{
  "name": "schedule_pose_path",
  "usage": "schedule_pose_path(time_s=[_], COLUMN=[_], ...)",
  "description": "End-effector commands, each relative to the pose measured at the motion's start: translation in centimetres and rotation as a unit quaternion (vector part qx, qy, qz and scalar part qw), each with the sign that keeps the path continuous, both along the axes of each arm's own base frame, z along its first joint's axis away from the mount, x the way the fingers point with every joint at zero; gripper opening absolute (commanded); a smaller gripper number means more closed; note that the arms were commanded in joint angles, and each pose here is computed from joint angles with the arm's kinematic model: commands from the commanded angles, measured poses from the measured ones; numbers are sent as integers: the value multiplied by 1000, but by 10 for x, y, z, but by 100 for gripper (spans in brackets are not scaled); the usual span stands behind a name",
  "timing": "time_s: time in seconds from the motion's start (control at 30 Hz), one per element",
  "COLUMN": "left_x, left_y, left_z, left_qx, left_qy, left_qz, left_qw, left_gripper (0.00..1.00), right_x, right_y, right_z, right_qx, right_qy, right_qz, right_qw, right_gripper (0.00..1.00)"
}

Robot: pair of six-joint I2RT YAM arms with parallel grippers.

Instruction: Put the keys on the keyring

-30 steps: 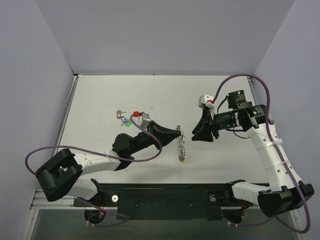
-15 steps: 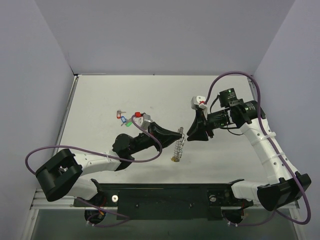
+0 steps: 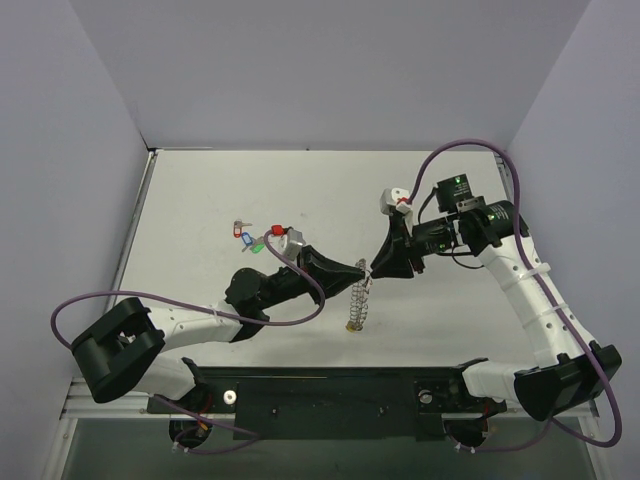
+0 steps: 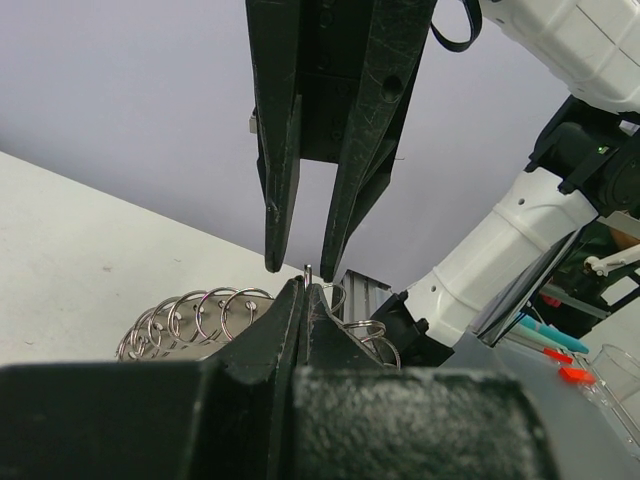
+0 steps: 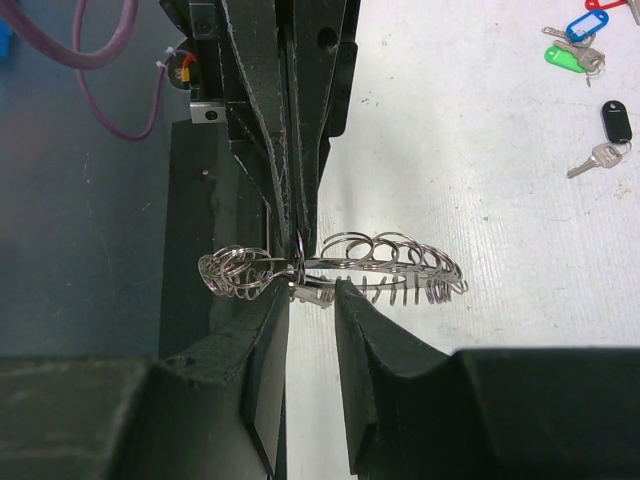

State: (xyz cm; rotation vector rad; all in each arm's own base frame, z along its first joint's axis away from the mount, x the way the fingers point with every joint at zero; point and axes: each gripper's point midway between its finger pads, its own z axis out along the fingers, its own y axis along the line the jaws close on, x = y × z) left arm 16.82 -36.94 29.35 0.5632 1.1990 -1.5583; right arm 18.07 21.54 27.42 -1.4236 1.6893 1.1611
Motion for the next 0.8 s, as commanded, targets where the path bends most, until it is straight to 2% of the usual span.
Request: schedule_pose_path(time_s=[0.0,0.43,0.57,0.7,0.77], left_x=[-29,-28,-28,-28,-28], left_y=[28,27,27,27,27], left_z=[95,94,94,94,93], left_qx=[-159,-160,-159,-160,-159], left_qy=[-118,-117,-117,-116,-115], left_qz=[-15,-12,-11,-10,-10], left_qw=[980,980,980,980,981], left_gripper=[0,0,0,0,0], right_x=[-1,-3,-4,-7,-9], right_y=[8,15,17,18,19], right_z=[5,1,0,4,7], right_qx=[22,26,30,39,47], right_qy=[11,26,34,37,40], right_qz=[13,13,10,16,20], right_qw=[1000,999,999,998,998], right_gripper=[21,20,14,0,0])
